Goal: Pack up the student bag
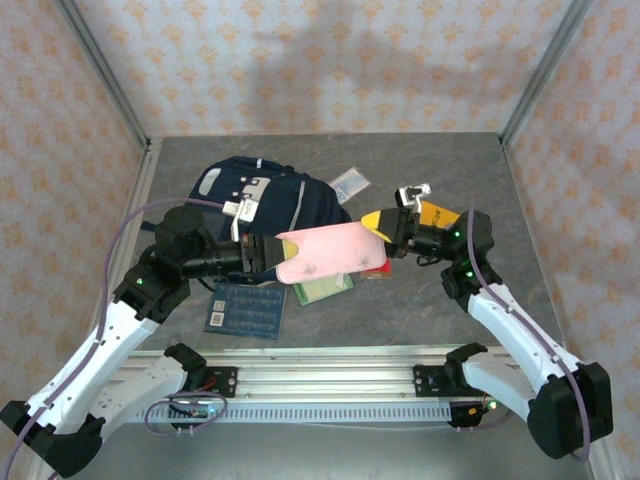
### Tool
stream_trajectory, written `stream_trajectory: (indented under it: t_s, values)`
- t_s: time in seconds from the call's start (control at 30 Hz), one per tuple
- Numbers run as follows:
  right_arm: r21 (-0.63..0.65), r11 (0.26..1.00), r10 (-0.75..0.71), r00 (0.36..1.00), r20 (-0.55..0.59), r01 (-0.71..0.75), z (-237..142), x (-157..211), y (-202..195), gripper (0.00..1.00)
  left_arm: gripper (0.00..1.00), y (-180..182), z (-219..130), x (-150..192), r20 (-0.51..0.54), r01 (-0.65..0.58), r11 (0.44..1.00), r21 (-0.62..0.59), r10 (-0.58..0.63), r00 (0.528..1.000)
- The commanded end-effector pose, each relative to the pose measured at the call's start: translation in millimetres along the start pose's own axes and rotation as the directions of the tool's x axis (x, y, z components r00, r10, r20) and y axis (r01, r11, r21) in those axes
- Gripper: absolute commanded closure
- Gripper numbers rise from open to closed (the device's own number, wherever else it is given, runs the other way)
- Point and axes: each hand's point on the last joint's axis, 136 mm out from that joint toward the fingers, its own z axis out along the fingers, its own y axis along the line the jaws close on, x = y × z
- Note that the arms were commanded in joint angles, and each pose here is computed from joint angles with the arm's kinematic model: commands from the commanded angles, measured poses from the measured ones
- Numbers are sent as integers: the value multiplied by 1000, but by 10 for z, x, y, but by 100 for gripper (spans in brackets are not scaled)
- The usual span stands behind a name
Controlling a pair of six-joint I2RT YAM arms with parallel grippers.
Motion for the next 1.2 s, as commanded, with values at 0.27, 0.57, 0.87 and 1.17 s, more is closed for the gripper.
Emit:
stream_trajectory:
  t_s: [0.27,0.57,0.87,1.17]
  values:
    - [-64,998,-18,999,-33,16,-89,301,169,48,77,13,103,-122,-2,-8,1000,13,8,1000]
    - [-37,999,-40,999,-26,39,-151,385,172,50,76,82,200,-161,-9,29,999,22,-29,1000]
    - [67,995,-77,996,-53,80,-220,519,3,38,76,141,215,-115,-31,40,999,7,-40,999]
    - [63,993,-102,995,1,102,-202,386,34,43,76,191,265,-10,-74,71,997,25,-69,995]
